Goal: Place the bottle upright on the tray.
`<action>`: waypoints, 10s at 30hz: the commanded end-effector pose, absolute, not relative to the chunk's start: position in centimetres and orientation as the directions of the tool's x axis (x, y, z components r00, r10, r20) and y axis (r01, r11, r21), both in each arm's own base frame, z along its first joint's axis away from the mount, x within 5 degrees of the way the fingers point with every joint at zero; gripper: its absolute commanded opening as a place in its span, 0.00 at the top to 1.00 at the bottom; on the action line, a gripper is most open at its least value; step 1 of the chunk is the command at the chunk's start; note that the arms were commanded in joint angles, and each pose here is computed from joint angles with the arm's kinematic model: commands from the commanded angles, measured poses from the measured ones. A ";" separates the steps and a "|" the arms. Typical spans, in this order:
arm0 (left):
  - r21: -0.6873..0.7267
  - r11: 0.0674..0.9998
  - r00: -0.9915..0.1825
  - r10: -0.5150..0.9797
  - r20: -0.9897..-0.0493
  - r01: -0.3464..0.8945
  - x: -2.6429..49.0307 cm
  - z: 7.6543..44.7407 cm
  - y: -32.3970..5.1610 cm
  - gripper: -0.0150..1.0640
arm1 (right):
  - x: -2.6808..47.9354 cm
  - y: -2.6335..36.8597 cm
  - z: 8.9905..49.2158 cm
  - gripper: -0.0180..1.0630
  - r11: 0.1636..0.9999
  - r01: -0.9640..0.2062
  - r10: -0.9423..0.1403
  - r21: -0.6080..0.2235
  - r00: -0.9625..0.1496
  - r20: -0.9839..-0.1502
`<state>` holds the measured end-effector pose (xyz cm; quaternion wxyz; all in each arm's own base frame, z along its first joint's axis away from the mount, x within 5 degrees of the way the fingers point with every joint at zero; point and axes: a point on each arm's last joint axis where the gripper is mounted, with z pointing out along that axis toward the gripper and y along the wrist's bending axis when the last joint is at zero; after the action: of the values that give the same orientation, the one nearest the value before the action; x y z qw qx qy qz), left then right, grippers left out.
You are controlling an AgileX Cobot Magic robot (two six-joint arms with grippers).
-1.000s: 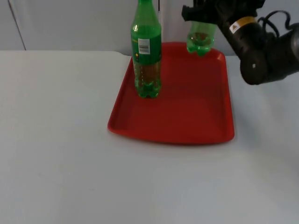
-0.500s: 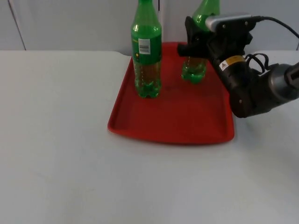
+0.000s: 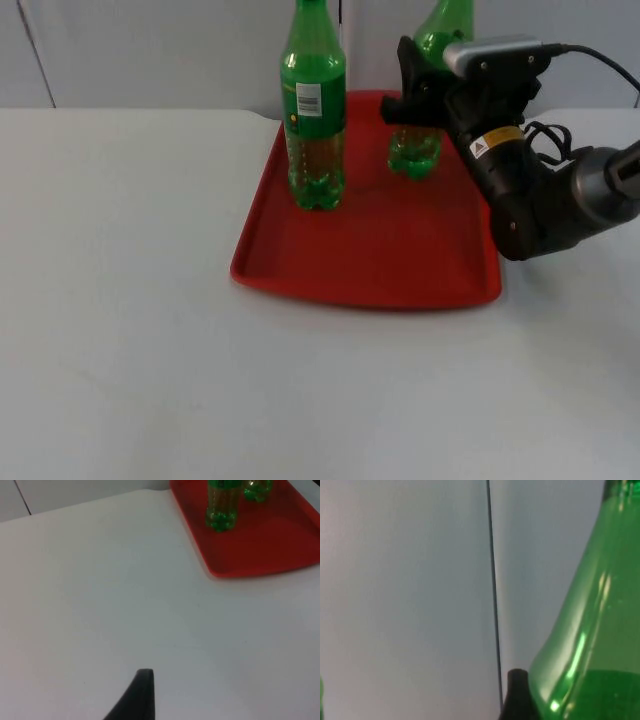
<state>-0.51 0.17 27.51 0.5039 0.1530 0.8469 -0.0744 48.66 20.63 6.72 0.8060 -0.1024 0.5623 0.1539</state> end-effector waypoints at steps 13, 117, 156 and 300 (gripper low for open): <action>0.033 0.942 -0.437 0.186 -0.880 0.335 -0.4 27.5 0.2 0.01 | 48.7 20.4 5.9 0.20 0.932 -0.363 0.114 0.002 0.287 -0.951; 0.033 0.942 -0.437 0.186 -0.880 0.335 -0.4 27.5 0.2 0.01 | 30.5 13.7 29.3 0.01 0.894 -0.447 -0.306 0.017 -0.639 -0.705; 0.033 0.942 -0.437 0.186 -0.880 0.335 -0.4 27.5 0.2 0.01 | 8.6 4.3 31.3 0.01 0.884 -0.467 -0.219 -0.026 -0.365 -0.905; 0.022 0.941 -0.439 0.178 -0.880 0.337 -0.5 27.5 0.2 0.01 | -0.7 -0.1 28.0 0.01 0.999 0.008 -0.037 -0.046 -0.457 -0.889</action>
<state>-0.51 0.17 27.51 0.5037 0.1515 0.8471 -0.0753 -0.70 -0.15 28.06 0.5192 -0.0133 0.8542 -0.0222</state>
